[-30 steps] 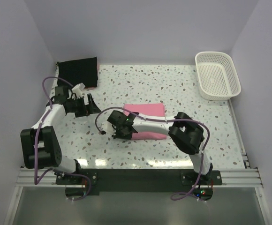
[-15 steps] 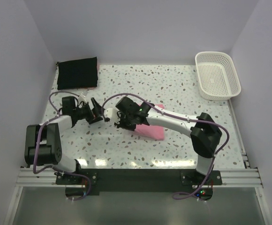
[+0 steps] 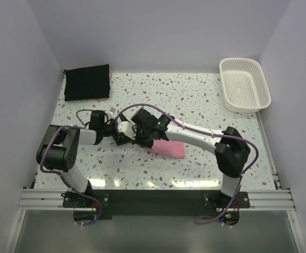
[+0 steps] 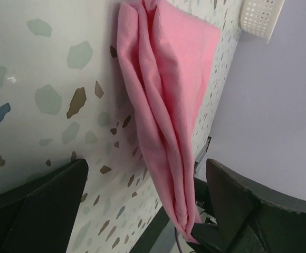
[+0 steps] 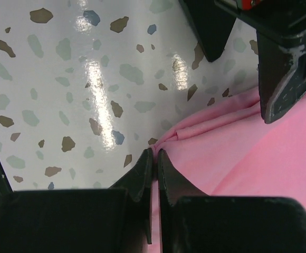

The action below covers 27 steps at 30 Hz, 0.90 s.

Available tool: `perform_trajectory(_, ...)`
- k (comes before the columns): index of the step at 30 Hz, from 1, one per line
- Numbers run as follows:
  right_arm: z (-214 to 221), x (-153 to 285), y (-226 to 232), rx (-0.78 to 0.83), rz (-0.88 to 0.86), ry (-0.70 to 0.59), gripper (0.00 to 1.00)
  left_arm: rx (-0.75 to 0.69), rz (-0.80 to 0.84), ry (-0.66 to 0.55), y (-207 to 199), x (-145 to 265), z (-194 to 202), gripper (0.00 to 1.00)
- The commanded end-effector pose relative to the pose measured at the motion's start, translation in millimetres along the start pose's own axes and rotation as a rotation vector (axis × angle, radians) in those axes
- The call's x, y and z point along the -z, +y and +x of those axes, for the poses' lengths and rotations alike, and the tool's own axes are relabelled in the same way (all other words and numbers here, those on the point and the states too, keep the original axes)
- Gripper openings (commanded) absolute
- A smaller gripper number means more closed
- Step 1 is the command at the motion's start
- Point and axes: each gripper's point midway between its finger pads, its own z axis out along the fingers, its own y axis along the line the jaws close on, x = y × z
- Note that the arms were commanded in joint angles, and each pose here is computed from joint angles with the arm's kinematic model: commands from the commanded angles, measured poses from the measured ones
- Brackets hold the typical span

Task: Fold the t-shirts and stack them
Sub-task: Neatly place the folded tshirt to the corner

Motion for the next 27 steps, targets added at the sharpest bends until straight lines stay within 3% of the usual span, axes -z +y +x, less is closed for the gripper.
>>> perform_trajectory(1, -27, 5, -1, -0.026, -0.015, -0.074, 0.0, 0.064, -0.031, -0.014, 0, -13, -7, 1.0)
perform_trajectory(11, -44, -12, 0, -0.053, -0.031, -0.105, 0.0, 0.105, -0.071, -0.016, 2, -39, -8, 0.99)
perform_trajectory(17, -59, -22, -4, -0.108, -0.019, -0.127, 0.0, 0.097, -0.107, -0.049, 2, -60, -27, 0.81)
perform_trajectory(18, -64, -22, -8, -0.113, -0.012, -0.139, 0.0, 0.105, -0.121, -0.047, 6, -63, -27, 0.74)
perform_trajectory(23, -75, -27, -15, -0.118, 0.008, -0.154, 0.0, 0.091, -0.13, -0.041, 2, -74, -27, 0.67)
perform_trajectory(25, -77, -26, -17, -0.123, 0.017, -0.164, 0.0, 0.074, -0.149, -0.04, 3, -75, -27, 0.54)
perform_trajectory(27, -80, -24, -19, -0.134, 0.03, -0.172, 0.0, 0.013, -0.182, -0.047, 4, -74, -32, 0.28)
